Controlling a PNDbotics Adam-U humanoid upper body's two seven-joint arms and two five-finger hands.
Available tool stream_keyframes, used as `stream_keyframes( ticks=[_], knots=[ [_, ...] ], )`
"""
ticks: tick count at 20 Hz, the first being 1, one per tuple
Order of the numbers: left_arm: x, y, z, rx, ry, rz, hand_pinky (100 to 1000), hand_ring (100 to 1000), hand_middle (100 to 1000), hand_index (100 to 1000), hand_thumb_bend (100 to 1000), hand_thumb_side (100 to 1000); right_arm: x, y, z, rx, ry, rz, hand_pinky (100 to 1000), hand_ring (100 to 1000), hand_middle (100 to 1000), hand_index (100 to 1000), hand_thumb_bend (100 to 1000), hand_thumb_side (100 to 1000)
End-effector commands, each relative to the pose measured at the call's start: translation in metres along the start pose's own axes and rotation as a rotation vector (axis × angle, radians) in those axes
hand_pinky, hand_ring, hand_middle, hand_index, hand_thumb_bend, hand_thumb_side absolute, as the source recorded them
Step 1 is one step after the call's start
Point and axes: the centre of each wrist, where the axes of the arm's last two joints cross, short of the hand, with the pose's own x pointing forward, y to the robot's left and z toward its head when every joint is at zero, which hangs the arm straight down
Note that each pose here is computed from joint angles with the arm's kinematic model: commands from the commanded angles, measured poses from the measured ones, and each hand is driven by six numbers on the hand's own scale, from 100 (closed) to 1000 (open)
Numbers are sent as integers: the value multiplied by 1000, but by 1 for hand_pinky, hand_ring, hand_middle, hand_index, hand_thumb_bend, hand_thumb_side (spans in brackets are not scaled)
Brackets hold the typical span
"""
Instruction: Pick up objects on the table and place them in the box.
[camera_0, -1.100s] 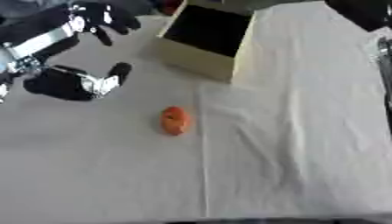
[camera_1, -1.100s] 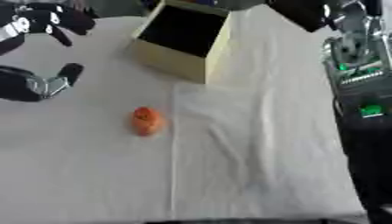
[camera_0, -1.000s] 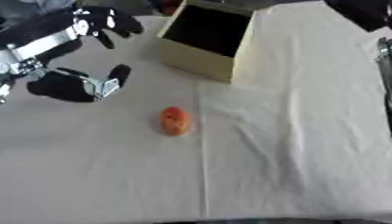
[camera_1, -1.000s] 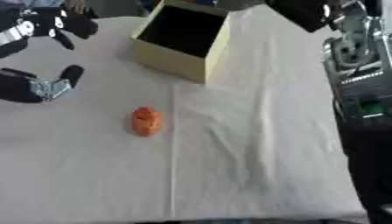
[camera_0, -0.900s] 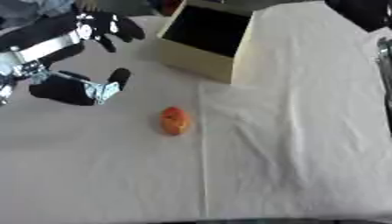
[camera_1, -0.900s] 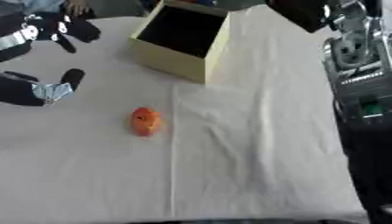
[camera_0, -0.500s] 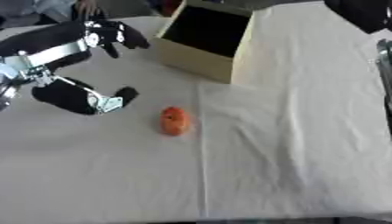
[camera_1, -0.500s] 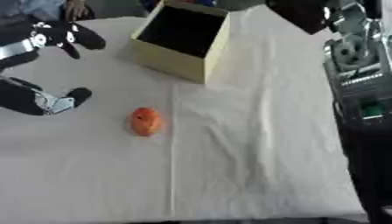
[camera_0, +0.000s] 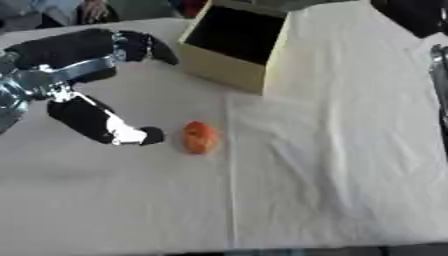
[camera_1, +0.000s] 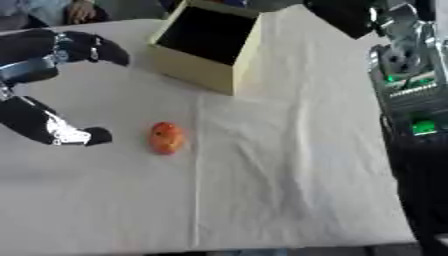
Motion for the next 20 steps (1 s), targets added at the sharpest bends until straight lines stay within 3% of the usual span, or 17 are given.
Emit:
stream_keyframes(
  ticks=[1, 10, 20],
  knots=[
    [-2, 2, -6, -12, 22, -24, 816, 915, 848, 915, 507, 474, 2, -6, -4, -15, -12, 7, 828, 764, 593, 797, 100, 701],
    [-8, -12, -35, -11, 38, -23, 753, 855, 796, 889, 419, 449, 0, -9, -4, -21, -3, 6, 828, 764, 591, 796, 100, 702],
    [-17, -39, -60, -97, 50, -2, 743, 850, 790, 888, 414, 447, -1, -9, -5, -26, -1, -1, 827, 763, 590, 796, 100, 708]
  ],
)
